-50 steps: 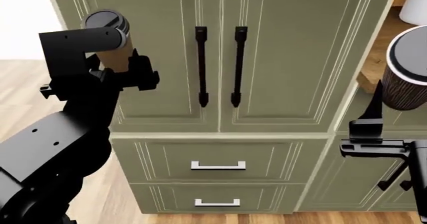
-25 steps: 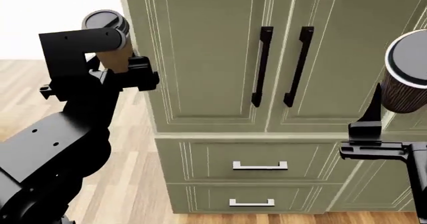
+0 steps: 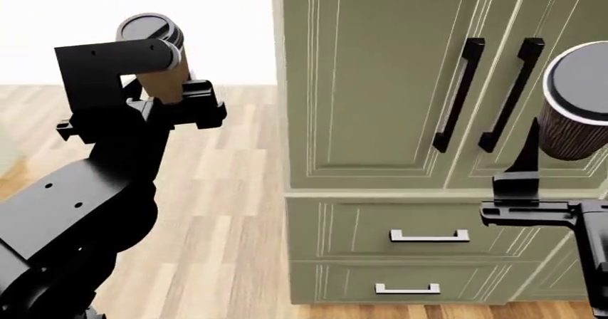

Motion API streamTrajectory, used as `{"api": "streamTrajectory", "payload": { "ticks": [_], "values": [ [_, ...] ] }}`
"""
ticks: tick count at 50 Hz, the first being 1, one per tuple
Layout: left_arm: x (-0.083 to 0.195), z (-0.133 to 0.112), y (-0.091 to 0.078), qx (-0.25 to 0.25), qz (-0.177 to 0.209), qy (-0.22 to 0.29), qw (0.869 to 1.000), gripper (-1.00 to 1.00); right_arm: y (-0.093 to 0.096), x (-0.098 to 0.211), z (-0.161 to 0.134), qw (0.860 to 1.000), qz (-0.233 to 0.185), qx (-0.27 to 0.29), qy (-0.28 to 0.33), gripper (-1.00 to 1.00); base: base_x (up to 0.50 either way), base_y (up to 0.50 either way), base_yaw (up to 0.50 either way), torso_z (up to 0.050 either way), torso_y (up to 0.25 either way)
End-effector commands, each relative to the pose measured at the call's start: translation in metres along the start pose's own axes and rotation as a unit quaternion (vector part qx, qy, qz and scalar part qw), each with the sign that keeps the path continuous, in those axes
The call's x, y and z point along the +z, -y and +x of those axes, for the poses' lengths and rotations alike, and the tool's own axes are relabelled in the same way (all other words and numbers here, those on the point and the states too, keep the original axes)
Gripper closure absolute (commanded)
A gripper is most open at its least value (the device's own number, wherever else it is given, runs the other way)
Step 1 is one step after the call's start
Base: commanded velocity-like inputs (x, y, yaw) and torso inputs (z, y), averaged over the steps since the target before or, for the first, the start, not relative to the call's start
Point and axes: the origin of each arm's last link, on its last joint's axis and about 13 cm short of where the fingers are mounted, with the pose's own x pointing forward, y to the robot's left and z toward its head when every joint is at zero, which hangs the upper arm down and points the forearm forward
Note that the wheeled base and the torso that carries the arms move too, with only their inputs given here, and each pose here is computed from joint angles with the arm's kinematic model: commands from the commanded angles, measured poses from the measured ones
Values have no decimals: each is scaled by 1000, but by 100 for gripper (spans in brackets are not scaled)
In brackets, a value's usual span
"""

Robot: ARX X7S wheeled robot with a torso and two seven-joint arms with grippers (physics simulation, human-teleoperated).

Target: Move the drinks to the dining counter.

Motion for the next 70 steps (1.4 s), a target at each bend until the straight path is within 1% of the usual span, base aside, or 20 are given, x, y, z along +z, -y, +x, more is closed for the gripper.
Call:
{"api": "streamTrajectory", "payload": {
  "ticks": [1,24,26,27,28,29,30,32,43,70],
  "values": [
    [0,0,0,2,-4,2,1000,100,1,3,3,1000,-2,-9,16,100,-1,500,0,0,0],
    [0,0,0,3,-4,0,1000,100,2,2,1,1000,-6,-12,14,100,-1,500,0,0,0],
    [0,-1,0,3,-3,1,1000,100,1,1,1,1000,-14,-11,16,100,-1,500,0,0,0],
    [0,-1,0,3,-3,1,1000,100,0,1,1,999,-27,-13,20,100,-1,500,0,0,0],
    [0,0,0,3,-3,0,1000,100,-1,2,1,999,-23,-9,20,100,-1,500,0,0,0],
    [0,-1,0,3,-3,0,1000,100,-1,2,2,999,-36,-4,25,100,-1,500,0,0,0],
    [1,-1,-1,4,-4,1,1000,100,-2,2,1,999,-31,-3,22,100,-1,500,0,0,0],
    [1,0,-1,4,-4,1,1000,100,-2,2,2,999,-36,-4,23,100,-1,500,0,0,0],
    [2,1,0,1,-2,2,1000,100,-1,2,3,999,-29,-7,15,100,-1,500,0,0,1],
    [2,-1,0,2,-1,3,1000,100,0,0,1,999,-32,-8,12,100,-1,500,0,0,0]
  ]
}}
